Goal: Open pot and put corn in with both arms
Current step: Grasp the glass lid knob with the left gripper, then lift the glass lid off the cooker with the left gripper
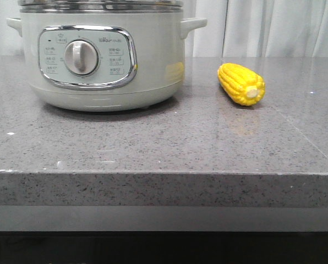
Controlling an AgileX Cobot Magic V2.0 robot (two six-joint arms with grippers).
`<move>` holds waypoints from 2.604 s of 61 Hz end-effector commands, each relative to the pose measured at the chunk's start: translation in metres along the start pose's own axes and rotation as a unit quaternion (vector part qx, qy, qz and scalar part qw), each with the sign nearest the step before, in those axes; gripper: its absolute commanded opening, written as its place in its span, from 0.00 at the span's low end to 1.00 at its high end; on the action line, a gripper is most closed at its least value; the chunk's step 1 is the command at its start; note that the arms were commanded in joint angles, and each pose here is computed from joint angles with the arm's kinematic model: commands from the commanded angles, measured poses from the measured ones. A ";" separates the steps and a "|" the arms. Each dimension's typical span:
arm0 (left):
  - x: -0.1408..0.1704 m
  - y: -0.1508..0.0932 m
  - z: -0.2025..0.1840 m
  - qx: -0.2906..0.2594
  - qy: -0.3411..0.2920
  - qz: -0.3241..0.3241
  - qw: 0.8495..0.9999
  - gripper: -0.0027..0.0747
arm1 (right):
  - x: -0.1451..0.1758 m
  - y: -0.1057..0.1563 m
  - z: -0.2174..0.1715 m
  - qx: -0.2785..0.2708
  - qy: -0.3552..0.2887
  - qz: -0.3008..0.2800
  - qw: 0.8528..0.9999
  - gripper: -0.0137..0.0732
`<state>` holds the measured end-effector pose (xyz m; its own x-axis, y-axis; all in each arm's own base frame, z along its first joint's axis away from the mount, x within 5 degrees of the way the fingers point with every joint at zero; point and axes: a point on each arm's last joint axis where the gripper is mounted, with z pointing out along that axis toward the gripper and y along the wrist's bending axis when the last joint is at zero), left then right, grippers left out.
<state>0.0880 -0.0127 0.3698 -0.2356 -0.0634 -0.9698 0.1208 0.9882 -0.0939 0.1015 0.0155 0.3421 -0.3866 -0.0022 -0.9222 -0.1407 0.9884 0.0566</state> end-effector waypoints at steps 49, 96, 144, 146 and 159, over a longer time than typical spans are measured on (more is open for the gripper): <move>-0.077 -0.114 0.176 0.188 -0.034 0.035 0.981 0.74 | -0.016 0.002 -0.004 -0.007 -0.046 0.016 0.999 0.82; -0.062 -0.138 0.273 0.170 -0.031 0.000 0.985 0.59 | -0.016 0.002 -0.004 -0.007 -0.046 0.016 0.999 0.82; -0.163 -0.126 0.182 0.187 -0.153 0.039 0.970 0.29 | -0.025 0.004 0.000 -0.022 -0.058 0.042 0.997 0.82; -0.168 -0.123 0.171 0.185 -0.157 0.048 0.969 0.29 | -0.027 0.005 0.002 -0.026 -0.049 0.045 0.997 0.82; -0.179 -0.100 0.098 0.189 -0.148 0.060 0.969 0.29 | -0.050 0.012 0.029 -0.069 0.021 0.033 0.997 0.82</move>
<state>0.2510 -0.1340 0.4911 -0.1003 0.0470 -0.9938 0.4922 0.8704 -0.0086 0.1298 0.0282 0.3592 -0.4754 0.0562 -0.8780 -0.2015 0.9645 0.1708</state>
